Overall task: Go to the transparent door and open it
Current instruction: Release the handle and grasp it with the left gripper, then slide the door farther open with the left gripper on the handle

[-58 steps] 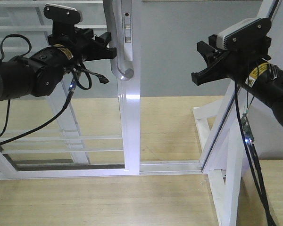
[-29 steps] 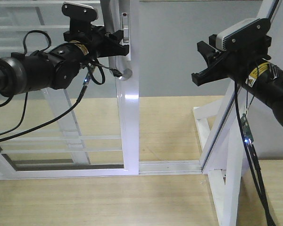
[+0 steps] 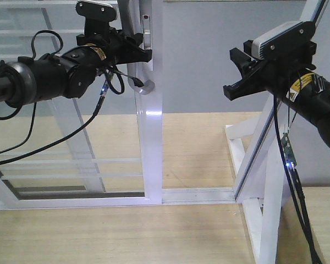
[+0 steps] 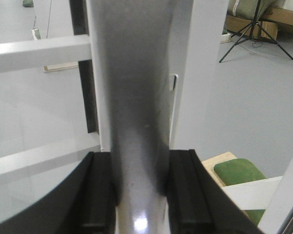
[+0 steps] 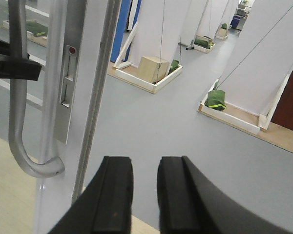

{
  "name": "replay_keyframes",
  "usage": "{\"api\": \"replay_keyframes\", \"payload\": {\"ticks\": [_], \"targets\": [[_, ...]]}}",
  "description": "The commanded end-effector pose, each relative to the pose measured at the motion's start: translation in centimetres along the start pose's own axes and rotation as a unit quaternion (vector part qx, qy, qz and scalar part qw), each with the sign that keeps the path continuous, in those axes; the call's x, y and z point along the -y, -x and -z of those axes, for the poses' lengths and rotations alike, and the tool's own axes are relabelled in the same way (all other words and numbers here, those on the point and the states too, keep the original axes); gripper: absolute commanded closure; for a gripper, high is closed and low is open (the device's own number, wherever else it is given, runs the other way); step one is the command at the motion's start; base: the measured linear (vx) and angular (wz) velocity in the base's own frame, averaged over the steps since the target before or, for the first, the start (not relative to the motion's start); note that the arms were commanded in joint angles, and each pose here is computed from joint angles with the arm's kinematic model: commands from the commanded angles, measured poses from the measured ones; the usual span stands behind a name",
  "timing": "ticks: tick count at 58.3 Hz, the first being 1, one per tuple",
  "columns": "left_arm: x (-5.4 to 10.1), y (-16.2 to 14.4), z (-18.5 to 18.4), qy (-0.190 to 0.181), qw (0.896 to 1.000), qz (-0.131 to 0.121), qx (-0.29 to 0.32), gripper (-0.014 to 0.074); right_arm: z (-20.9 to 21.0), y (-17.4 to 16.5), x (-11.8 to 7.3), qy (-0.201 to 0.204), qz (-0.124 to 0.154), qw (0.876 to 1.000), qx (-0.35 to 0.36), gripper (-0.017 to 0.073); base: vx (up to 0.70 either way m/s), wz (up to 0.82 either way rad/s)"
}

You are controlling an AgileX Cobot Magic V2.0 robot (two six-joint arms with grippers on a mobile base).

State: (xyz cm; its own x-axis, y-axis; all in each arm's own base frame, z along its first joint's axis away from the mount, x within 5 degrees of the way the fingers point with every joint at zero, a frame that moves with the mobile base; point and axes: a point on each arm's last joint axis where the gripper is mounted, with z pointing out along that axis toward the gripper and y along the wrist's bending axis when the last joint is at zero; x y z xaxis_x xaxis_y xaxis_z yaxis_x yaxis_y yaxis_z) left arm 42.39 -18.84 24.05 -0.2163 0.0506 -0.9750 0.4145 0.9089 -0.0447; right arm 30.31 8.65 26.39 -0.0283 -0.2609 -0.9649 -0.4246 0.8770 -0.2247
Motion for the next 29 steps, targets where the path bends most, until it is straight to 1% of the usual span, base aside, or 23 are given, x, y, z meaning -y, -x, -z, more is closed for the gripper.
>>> {"api": "replay_keyframes", "payload": {"ticks": [1,8,16,21,29], "targets": [[0.4,3.8,1.3,-0.004,0.998,0.003,0.056,0.0519,0.6,2.6,0.6,-0.011,0.005,0.998,0.069,0.0316,0.00,0.00],[0.3,3.6,1.3,-0.002,0.999,-0.002,0.038,0.0512,0.6,2.6,0.6,-0.011,0.005,0.998,0.069,0.0316,0.00,0.00],[0.2,3.7,1.5,0.001,0.999,-0.022,0.033,0.0461,0.6,2.6,0.6,-0.011,0.005,0.998,0.069,0.0316,0.00,0.00],[-0.1,4.1,1.8,0.004,0.999,-0.023,0.037,0.0432,0.6,2.6,0.6,-0.011,0.005,0.998,0.069,0.0316,0.00,0.00],[-0.9,4.6,2.2,0.014,0.999,-0.021,0.040,0.0426,0.5,2.5,0.5,-0.010,0.002,0.998,0.067,0.0316,0.00,0.00]]}}
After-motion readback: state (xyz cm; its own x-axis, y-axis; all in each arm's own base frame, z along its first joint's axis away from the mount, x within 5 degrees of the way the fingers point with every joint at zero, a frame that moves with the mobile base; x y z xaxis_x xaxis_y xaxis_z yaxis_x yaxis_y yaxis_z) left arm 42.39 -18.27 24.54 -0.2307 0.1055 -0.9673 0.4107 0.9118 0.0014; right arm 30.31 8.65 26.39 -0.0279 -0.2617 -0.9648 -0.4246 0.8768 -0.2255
